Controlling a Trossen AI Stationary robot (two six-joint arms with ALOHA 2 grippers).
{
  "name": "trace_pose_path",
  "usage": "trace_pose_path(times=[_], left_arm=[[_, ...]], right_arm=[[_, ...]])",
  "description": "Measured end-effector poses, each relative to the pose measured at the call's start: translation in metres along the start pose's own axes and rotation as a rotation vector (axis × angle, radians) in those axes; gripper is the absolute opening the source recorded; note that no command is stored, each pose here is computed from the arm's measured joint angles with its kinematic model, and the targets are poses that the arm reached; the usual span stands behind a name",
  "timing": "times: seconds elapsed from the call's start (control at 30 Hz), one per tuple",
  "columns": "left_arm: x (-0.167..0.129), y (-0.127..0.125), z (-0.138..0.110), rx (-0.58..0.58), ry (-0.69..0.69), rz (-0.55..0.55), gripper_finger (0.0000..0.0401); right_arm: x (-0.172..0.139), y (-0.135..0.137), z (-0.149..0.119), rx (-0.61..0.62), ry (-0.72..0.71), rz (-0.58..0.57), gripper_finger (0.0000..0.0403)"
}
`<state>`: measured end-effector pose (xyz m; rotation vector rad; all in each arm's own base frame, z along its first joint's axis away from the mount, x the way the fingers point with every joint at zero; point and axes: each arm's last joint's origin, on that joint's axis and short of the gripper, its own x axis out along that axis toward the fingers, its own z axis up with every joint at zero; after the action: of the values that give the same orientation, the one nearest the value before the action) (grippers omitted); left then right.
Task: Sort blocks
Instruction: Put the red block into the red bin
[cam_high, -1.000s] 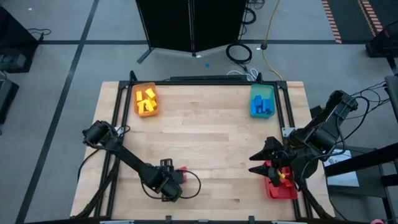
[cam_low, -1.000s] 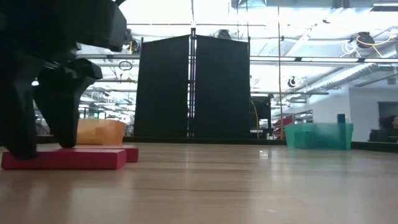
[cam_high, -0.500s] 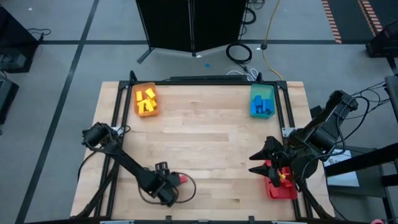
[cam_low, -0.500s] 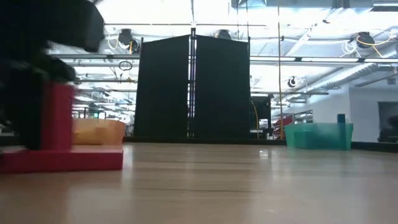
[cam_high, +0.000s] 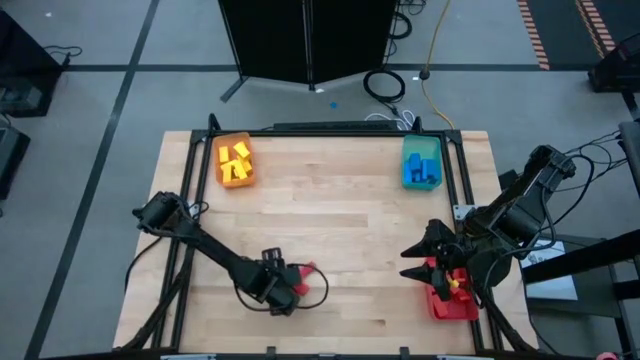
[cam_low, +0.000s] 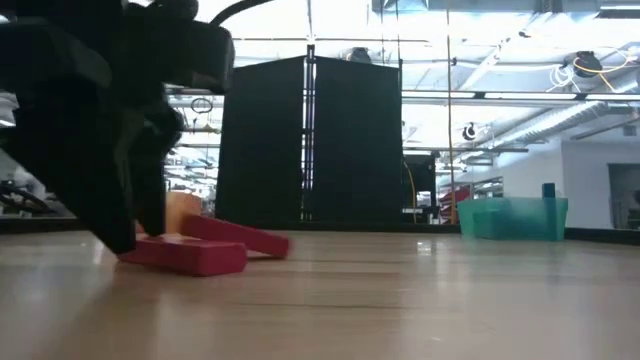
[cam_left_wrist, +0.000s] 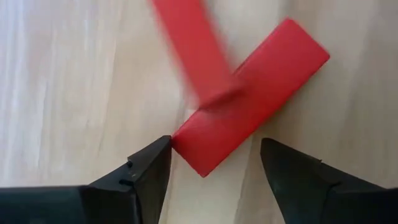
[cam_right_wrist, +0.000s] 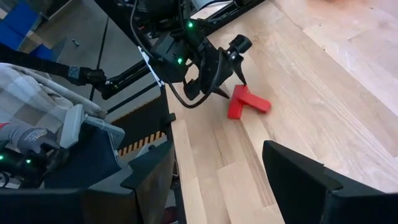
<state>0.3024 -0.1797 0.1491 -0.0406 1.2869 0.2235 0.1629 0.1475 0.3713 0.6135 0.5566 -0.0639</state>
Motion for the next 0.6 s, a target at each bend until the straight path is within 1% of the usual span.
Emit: trace_pose_path(times=[0.13,0.23,0.37,0.5,0.6], left_arm=[[0.000,-0.002,0.003,0.095,-0.025,-0.030,0.0245],[0.000,-0.002,0.003,0.163,-0.022,-0.030,0.0245],[0.000,-0.001,0.005,0.260,-0.004,-0.063,0.0245],[-0.002,0.001,0.006,0.360,0.009,-0.057,0.0245],[-0.007,0.002,0.012,0.432,0.008,-0.053,0.0244]], right_arm=[[0.001,0.000,-0.001,-0.002,0.001,-0.003,0.0233],[0.003,0.001,-0.002,-0.006,0.005,-0.009,0.0233],[0.008,0.003,-0.005,-0.015,0.013,-0.021,0.0233],[0.013,0.004,-0.008,-0.025,0.021,-0.034,0.0233],[0.017,0.005,-0.010,-0.031,0.029,-0.042,0.0233]])
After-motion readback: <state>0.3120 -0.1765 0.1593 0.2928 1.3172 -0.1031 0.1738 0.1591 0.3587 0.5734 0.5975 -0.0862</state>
